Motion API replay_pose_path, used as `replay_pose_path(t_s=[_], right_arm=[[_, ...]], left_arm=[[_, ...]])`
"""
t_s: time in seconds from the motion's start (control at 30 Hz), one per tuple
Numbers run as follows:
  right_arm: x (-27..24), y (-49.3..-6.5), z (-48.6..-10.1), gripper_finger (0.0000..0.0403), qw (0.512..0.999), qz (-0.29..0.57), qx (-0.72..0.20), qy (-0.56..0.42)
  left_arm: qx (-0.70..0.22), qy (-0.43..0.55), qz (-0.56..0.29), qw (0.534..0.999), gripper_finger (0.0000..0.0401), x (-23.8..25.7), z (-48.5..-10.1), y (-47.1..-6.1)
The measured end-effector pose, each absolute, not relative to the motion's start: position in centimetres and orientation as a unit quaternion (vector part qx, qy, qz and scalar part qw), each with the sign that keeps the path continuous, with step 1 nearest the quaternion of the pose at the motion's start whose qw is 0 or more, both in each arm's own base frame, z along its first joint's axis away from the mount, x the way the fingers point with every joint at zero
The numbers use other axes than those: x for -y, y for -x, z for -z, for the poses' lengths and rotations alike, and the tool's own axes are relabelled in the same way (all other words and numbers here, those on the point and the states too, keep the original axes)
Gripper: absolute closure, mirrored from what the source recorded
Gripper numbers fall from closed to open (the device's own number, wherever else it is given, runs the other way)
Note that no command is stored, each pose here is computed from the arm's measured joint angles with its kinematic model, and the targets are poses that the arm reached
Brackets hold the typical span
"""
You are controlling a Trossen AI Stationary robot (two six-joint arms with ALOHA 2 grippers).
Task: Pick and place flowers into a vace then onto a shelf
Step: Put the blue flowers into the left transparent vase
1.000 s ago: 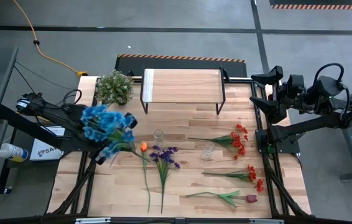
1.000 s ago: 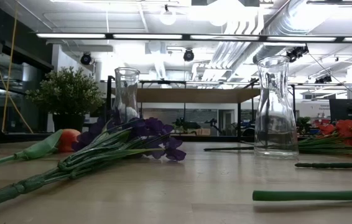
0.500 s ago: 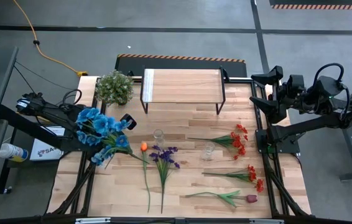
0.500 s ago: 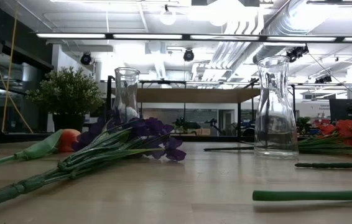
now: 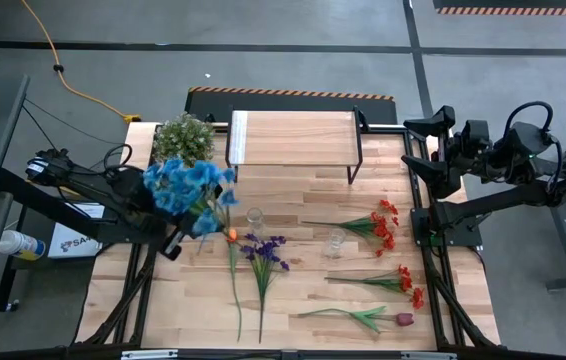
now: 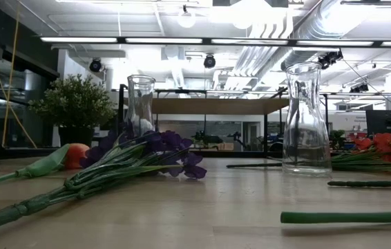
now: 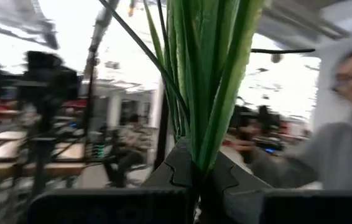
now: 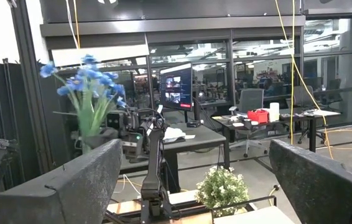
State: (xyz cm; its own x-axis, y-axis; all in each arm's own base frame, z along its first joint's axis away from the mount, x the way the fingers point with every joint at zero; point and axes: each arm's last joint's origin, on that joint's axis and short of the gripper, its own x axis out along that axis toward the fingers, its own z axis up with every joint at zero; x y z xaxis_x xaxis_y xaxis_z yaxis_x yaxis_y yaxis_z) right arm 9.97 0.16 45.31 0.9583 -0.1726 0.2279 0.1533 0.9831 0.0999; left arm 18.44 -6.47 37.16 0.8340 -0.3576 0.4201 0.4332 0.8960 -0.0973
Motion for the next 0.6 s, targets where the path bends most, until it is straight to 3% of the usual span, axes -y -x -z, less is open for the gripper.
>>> replay_pose_path(t_s=[0.6], right_arm=[[-0.16,-9.99,-45.30,0.0008,0.989,0.082,0.119,-0.042]], left_arm=[[0.192,0.162,0.054,0.966,0.0363,5.58,-36.96,-18.74]])
